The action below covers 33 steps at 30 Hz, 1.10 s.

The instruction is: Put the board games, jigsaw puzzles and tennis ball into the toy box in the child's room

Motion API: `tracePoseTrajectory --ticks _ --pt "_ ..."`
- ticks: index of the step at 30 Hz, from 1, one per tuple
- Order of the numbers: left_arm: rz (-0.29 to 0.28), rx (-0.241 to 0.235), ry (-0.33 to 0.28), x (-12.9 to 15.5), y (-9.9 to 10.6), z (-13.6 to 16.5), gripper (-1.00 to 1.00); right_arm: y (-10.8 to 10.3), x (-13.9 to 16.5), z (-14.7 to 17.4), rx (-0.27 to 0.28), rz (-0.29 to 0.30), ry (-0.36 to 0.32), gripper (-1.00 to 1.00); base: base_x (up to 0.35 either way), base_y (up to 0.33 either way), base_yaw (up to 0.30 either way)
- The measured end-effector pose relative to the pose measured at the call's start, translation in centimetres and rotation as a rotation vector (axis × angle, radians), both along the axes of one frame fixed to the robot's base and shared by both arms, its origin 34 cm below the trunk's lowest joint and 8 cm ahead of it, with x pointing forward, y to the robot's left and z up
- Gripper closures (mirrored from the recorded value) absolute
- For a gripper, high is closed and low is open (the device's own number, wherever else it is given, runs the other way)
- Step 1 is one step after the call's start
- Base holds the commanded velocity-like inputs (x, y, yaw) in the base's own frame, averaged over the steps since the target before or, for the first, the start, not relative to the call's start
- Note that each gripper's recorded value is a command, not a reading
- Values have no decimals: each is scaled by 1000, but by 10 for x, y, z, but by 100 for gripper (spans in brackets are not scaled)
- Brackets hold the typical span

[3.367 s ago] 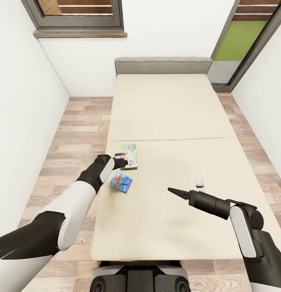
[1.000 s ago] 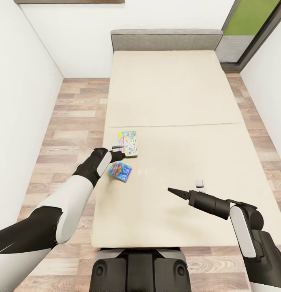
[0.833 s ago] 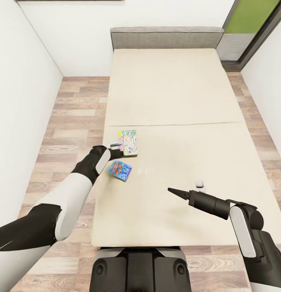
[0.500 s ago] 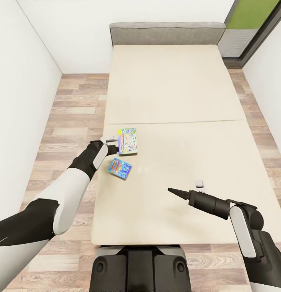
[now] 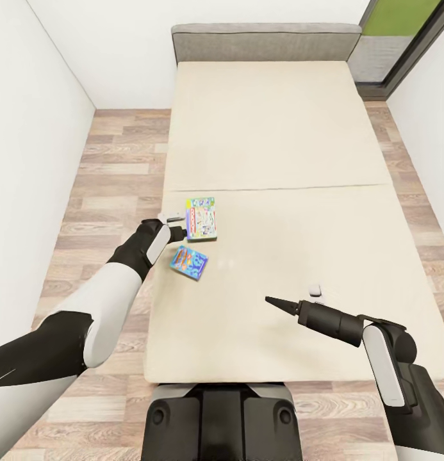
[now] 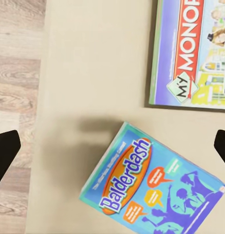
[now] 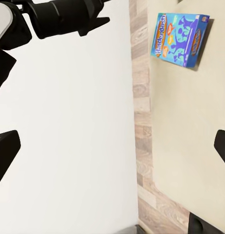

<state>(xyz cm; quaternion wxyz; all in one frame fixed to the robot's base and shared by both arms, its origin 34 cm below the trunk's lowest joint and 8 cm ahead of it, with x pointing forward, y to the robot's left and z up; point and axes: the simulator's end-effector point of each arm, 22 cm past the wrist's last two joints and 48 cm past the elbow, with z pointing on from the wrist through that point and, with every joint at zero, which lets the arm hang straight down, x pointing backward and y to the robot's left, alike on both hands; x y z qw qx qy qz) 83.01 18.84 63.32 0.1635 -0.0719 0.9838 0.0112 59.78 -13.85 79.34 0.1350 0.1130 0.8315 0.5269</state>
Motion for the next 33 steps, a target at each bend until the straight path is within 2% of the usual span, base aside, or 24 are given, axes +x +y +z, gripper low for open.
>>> tracePoseTrajectory --ticks 20,33 --pt "2 -4 27 -10 -2 -22 -100 0 -7 -16 0 0 33 -100 0 0 0" --pt "-6 -28 39 -8 -7 -30 -100 0 -12 -26 0 0 55 -100 0 0 0"
